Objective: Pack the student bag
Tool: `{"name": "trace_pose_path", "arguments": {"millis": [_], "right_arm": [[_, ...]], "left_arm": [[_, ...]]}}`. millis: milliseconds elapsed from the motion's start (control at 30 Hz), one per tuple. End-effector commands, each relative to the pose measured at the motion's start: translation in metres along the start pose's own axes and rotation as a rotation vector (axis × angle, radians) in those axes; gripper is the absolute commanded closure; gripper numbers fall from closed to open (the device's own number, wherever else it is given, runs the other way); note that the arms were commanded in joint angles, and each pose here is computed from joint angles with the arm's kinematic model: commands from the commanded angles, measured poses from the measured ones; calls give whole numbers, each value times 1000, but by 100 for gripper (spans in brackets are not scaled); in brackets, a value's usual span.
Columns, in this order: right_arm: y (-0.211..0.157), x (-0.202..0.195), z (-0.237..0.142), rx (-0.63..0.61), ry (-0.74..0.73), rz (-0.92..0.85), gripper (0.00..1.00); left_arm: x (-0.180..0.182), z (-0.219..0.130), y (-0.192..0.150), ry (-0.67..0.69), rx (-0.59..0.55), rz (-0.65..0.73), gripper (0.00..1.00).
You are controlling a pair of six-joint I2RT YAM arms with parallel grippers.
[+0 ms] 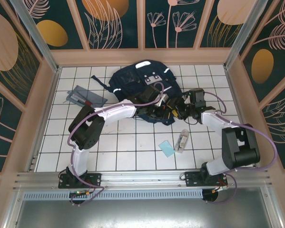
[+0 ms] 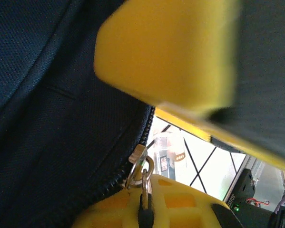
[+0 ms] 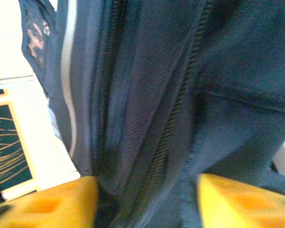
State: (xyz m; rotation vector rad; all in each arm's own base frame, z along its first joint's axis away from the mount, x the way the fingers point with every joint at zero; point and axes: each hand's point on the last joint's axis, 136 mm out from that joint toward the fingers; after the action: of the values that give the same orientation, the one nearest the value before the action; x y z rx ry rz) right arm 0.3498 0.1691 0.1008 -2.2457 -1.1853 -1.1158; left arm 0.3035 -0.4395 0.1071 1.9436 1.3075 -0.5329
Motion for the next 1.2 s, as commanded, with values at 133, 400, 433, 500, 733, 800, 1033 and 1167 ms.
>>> {"name": "trace_pose_path", "arguments": {"millis": [133, 400, 433, 500, 733, 800, 1033, 1167], "right_arm": [[51, 11, -4, -140, -53, -105, 100], [101, 9, -36, -303, -183, -230, 100], [106, 7, -38, -318, -193, -232, 100], [114, 4, -38, -329, -190, -238, 100], [144, 12, -19, -314, -155, -280, 100], [150, 19, -11, -294, -142, -271, 100], [122, 45, -31, -209, -85, -228, 14], [82, 43, -53, -154, -29, -198, 13]], "left_arm": [[23, -15, -21, 70, 31, 63, 100], [130, -67, -51, 265, 70, -114, 100], [136, -75, -50, 291, 67, -113, 100], [143, -88, -44, 328, 49, -109, 100], [150, -107, -23, 323, 4, -123, 100], [128, -101, -17, 231, -15, -132, 100], [29, -69, 29, -57, -125, -68, 100], [-7, -46, 62, -136, -159, -22, 100]]}}
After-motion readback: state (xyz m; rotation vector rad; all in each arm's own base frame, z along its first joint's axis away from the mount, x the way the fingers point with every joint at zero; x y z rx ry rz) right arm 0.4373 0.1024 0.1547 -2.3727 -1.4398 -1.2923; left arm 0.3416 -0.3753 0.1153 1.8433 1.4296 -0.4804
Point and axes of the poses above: each hand's point on the last joint's axis, 136 mm out from that joint toward the fingers, its own z axis out along the fingers, its own x axis along the line the jaws close on, y = z × x, and after that the axes turned 1 degree about z, right-handed
